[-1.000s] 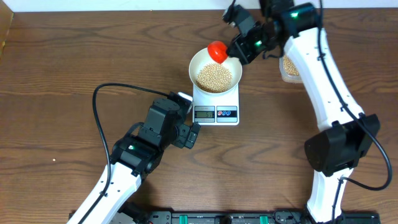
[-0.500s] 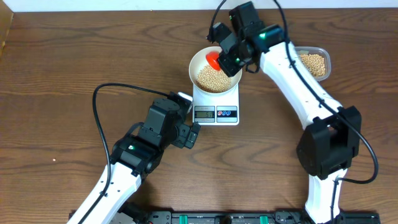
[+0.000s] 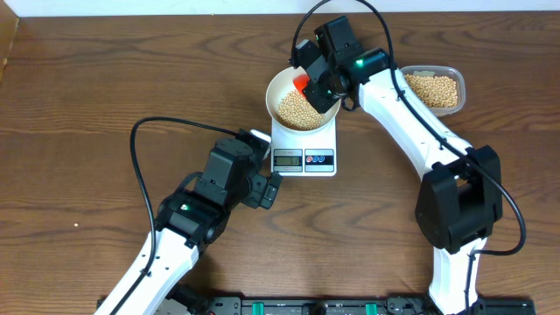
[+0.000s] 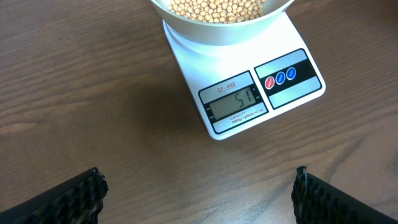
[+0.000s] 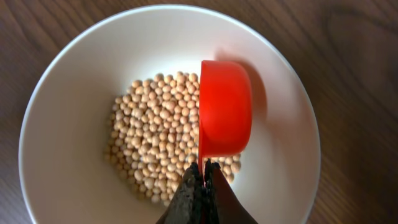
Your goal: Scoop item into bowl and weigh 50g on scale
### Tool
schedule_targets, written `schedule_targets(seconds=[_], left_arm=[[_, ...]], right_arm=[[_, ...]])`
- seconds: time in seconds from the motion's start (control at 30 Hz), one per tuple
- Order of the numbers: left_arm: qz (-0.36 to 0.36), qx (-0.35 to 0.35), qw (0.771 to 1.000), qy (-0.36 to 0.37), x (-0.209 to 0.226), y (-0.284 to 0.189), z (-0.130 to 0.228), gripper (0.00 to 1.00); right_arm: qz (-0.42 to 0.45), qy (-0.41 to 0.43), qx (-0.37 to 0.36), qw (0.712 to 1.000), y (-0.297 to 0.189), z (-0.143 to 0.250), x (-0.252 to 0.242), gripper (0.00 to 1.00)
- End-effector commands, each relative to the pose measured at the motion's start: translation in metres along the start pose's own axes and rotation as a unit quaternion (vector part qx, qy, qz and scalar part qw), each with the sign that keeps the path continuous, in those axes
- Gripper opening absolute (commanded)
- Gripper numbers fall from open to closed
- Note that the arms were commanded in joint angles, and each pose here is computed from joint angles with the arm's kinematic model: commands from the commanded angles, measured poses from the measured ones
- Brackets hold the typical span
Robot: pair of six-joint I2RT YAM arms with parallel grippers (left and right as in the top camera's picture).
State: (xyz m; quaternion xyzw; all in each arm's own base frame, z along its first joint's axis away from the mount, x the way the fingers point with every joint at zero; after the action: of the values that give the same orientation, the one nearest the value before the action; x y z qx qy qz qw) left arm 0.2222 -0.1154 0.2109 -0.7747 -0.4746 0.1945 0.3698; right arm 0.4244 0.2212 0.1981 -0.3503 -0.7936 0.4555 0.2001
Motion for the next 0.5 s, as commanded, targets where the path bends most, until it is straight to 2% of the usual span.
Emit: schedule_targets(seconds=[0.0,0.47], left_arm=[[-0.004,-0.004,1.0,0.001,0.002,-0.001,-0.003,0.97],[-0.004,-0.003,1.0,0.001,0.002,-0.001,-0.003,0.97]], right_arm=[[-0.002,0.004,0.009,1.0,0.009,0.005,0.005,0.01],[-0.048,0.017,-0.002,0.999,0.01,0.002,0.017,0.01]])
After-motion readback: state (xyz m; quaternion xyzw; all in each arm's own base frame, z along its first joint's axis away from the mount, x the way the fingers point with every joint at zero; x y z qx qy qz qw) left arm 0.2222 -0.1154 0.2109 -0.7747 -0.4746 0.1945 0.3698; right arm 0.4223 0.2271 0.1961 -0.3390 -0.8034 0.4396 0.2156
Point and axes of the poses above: each gripper's point midway between its finger pads, its own y axis out along the fingers, its own x axis along the line the jaws close on, z = x × y, the point moved 9 cm from there along -y, back along the fingers, and after that the axes turned 3 degrees about y, right-handed, at the moved point
